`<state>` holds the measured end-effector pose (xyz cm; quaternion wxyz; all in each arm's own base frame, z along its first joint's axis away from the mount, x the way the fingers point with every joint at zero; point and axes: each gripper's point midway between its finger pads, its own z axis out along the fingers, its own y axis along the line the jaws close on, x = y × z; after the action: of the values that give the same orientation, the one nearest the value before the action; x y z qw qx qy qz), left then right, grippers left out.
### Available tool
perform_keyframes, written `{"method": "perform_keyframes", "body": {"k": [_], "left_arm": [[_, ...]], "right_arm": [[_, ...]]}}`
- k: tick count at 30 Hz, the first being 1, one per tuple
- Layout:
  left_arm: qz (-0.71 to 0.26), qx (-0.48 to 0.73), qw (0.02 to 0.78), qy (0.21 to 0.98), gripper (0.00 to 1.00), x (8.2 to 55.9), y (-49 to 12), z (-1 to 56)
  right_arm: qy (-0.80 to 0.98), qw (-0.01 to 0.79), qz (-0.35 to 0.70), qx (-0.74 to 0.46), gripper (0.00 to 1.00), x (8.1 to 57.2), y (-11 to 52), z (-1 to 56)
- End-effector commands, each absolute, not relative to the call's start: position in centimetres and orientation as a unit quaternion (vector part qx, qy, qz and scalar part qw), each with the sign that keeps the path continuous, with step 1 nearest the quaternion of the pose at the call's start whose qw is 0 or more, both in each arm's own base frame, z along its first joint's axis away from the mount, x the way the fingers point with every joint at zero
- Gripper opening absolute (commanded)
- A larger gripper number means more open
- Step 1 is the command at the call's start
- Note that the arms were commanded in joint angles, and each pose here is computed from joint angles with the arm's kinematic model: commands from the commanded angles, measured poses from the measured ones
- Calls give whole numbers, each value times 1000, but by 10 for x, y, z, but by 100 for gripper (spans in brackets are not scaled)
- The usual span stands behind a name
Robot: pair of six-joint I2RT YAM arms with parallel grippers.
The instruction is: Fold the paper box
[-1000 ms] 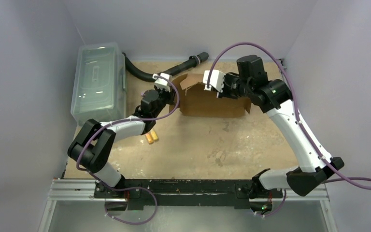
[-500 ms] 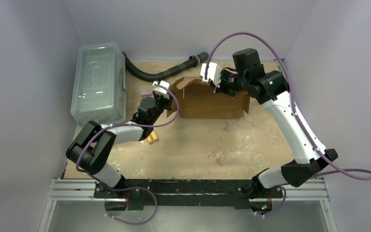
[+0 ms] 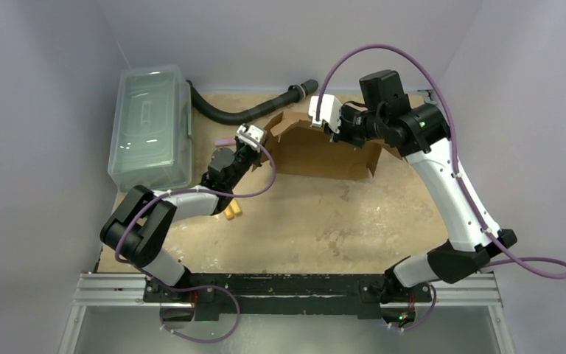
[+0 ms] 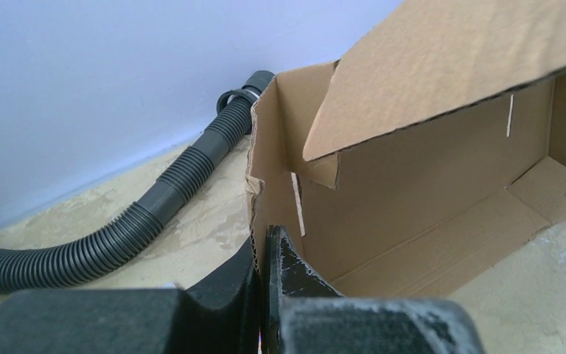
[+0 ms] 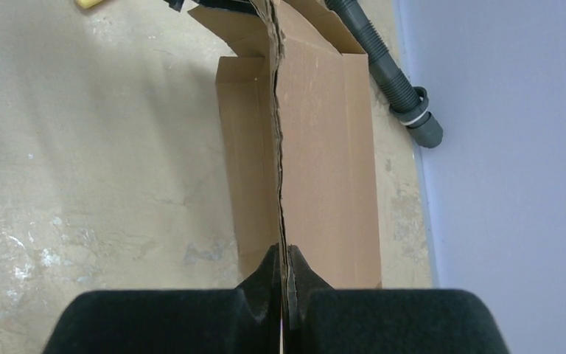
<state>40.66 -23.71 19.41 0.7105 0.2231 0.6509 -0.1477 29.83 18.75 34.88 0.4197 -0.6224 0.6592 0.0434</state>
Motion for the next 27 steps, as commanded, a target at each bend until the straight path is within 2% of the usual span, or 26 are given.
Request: {"method": "perform_keyframes", "body": {"k": [1, 14, 27], "left_arm": [[-133, 258, 746, 599, 0, 411, -246, 220], [-74, 281, 781, 552, 0, 428, -243, 227], [-65, 329, 789, 514, 0, 443, -257, 233]], "right_arm": [[663, 414, 54, -621, 0, 303, 195, 348], [674, 424, 64, -602, 0, 321, 207, 369], [695, 405, 90, -588, 0, 319, 212, 356]]}}
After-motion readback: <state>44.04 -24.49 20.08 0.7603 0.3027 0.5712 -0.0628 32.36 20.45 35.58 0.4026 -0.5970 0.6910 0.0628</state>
